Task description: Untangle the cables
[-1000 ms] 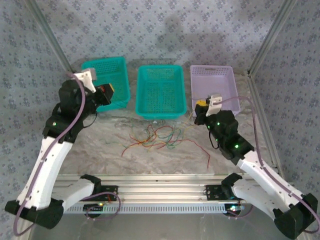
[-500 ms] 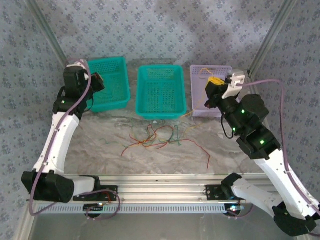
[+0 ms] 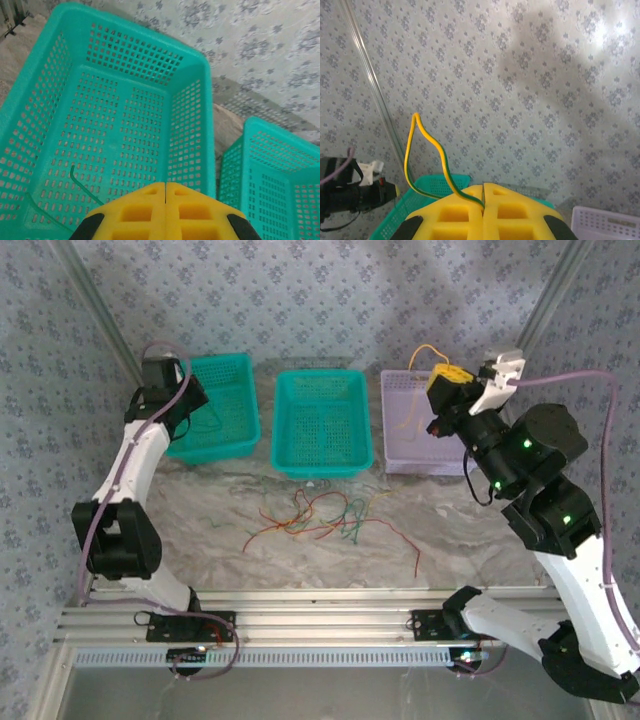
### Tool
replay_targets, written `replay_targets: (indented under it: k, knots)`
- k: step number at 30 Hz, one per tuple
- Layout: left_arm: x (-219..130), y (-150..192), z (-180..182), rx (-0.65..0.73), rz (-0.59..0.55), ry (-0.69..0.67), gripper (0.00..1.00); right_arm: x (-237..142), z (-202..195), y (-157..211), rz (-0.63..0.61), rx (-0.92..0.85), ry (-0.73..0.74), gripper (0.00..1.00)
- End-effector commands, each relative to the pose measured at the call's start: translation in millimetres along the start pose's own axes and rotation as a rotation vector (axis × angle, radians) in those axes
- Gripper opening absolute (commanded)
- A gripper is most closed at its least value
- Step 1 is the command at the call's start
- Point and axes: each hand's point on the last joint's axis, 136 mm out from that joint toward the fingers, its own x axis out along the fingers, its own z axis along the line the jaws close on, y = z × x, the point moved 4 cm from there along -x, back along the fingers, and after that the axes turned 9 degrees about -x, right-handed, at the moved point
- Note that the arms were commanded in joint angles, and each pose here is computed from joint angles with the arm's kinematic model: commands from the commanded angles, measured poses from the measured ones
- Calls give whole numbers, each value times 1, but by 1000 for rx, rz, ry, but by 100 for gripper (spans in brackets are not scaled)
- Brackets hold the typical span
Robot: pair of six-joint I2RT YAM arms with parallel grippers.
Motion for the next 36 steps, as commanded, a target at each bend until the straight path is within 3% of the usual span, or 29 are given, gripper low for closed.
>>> replay_targets:
  k: [1,8,14,18,21,26,32,36]
  knots:
    - [11,-10,-8,19,-10,23,0,2,0,-3,37,-46,9,0]
    - [54,4,2,27,85,-5,1,12,-13,-22,31,-147,100,0]
    - [74,14,11,10,118,-35,18,29,-29,-35,37,-204,177,0]
    - [83,18,15,2,137,-46,19,41,-46,-41,53,-194,210,0]
    - [86,20,15,-5,149,-47,28,51,-60,-44,60,-187,238,0]
    - [66,8,3,-26,124,-13,45,71,-97,-36,95,-156,324,0]
    - [16,-7,-28,-70,89,120,63,101,-143,-10,141,-81,398,0]
    - [-21,-6,-47,-60,72,181,70,119,-170,15,194,-78,471,0]
